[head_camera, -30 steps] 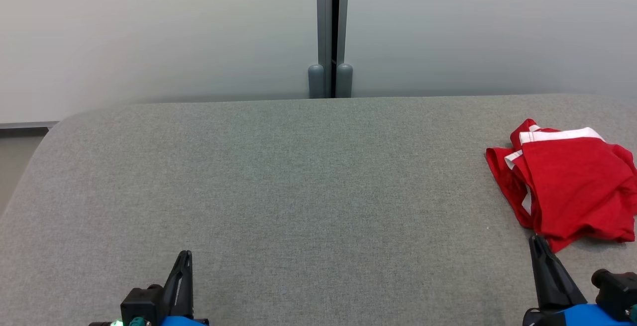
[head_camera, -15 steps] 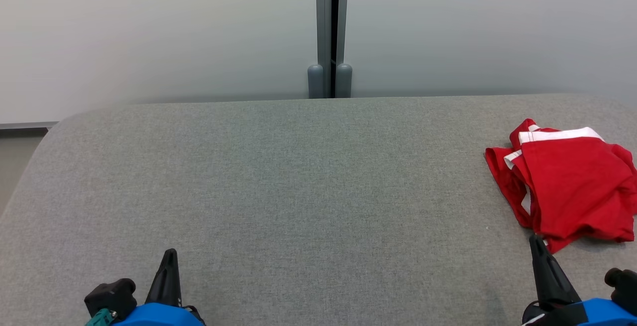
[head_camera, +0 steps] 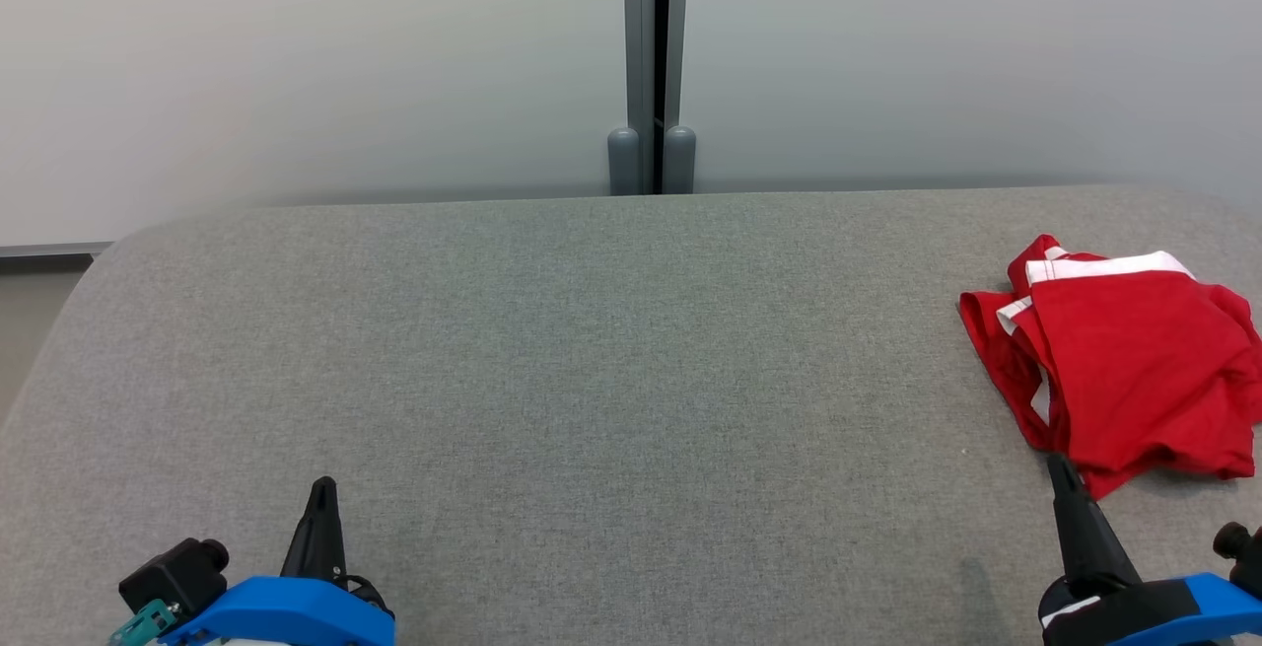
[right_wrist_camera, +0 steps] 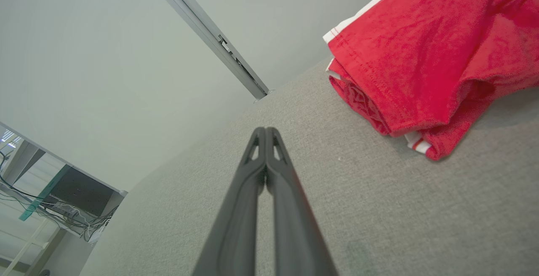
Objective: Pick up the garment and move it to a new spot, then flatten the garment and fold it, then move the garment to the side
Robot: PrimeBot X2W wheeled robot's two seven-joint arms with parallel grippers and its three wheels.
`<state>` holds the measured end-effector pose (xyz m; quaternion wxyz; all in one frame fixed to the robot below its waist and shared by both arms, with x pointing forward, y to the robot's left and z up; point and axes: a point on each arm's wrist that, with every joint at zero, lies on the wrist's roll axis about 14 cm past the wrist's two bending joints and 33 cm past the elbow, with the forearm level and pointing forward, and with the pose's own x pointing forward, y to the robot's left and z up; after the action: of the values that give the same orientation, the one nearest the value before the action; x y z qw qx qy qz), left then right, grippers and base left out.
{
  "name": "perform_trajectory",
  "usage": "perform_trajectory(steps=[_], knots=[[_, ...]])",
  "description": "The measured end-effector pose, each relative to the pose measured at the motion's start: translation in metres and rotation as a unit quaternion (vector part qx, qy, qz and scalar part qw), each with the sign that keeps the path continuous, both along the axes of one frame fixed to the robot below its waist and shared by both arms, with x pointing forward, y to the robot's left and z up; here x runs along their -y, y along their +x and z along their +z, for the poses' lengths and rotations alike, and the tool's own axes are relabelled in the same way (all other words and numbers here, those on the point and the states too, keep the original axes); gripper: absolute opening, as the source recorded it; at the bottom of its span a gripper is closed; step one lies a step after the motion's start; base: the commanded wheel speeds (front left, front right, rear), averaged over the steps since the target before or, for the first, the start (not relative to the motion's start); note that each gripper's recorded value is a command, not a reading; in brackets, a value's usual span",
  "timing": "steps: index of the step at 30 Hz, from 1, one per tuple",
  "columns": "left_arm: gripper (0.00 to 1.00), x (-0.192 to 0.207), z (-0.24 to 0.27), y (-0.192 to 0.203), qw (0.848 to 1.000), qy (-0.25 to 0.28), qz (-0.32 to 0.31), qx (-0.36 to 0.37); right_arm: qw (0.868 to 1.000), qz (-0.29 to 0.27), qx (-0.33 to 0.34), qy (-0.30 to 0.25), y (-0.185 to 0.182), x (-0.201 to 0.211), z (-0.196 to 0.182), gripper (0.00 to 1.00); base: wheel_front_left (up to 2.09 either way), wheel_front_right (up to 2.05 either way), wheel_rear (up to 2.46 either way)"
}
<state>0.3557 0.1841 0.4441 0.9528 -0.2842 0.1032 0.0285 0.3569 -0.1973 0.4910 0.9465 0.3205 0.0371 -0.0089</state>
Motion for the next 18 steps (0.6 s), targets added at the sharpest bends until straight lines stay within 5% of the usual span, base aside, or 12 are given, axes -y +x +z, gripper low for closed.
perform_trajectory(steps=[18], knots=[[0.0, -0.0037, 0.0099, 0.0085, 0.991, -0.129, 0.028, 0.006, 0.993, -0.008, 0.003, 0.12, 0.0078, -0.0002, 0.0011, 0.0, 0.0, 0.0, 0.0]])
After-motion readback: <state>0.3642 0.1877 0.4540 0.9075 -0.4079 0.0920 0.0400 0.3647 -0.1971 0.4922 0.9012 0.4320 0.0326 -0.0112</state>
